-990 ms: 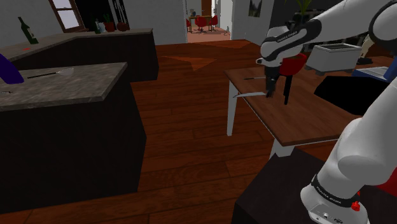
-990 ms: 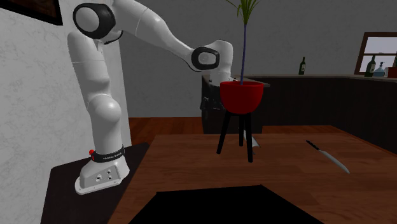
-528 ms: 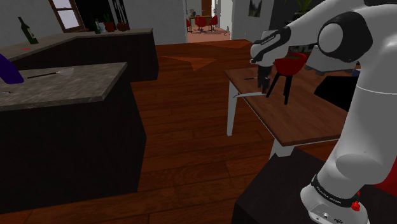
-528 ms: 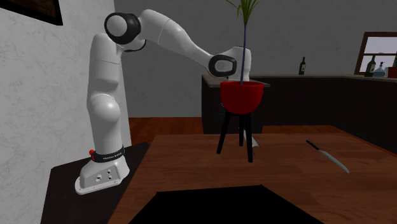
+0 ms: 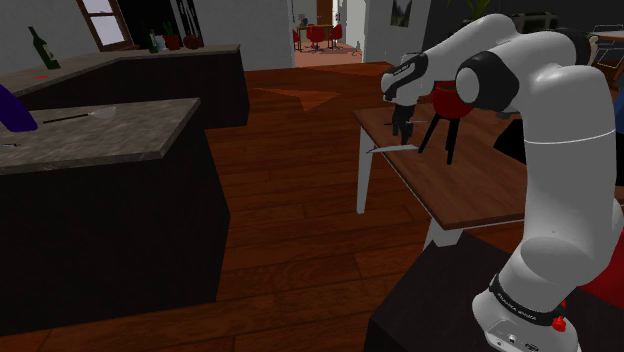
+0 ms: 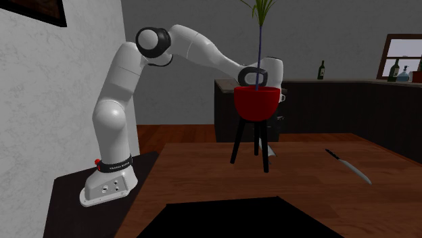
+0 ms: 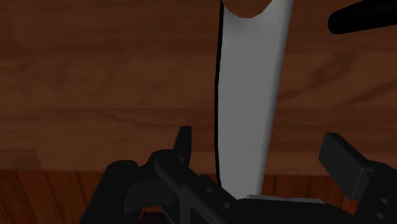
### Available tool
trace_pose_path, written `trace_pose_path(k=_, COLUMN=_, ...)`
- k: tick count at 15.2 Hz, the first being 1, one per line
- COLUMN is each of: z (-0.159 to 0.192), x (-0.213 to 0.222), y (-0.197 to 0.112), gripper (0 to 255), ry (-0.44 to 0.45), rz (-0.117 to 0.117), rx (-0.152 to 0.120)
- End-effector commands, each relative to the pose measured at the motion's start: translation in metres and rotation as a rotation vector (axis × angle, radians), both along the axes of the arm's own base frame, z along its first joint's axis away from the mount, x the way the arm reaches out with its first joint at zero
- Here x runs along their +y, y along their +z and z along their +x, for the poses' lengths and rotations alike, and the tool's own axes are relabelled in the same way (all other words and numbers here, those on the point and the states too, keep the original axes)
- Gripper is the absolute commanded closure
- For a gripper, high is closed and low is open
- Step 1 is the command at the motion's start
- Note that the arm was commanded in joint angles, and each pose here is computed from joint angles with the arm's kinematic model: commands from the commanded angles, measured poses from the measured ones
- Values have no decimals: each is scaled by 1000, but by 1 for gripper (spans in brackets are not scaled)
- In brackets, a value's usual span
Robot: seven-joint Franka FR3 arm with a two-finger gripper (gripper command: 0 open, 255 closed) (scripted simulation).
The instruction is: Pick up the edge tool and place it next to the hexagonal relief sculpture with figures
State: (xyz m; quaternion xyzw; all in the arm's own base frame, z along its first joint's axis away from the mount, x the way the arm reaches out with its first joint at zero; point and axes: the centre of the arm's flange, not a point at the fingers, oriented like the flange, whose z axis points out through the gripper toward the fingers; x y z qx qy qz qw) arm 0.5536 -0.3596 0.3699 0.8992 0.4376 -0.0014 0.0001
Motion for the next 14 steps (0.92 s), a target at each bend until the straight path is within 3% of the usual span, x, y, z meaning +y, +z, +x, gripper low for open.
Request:
trace_pose_path(k=1, z=2, x=-1, y=-10, gripper=0, ry=4, rz=0, rx=-2)
trace_pose_path(k=5, z=2, x=-1, y=-34, gripper=0, ry=4, rz=0, rx=-2)
trace_pose_path(k=13, z=2, x=-1, y=-34, gripper=0, ry=4, rz=0, rx=-2)
trace_pose_path(k=14, z=2, x=-1, y=-34, gripper=255, ry=4, rz=0, rx=-2)
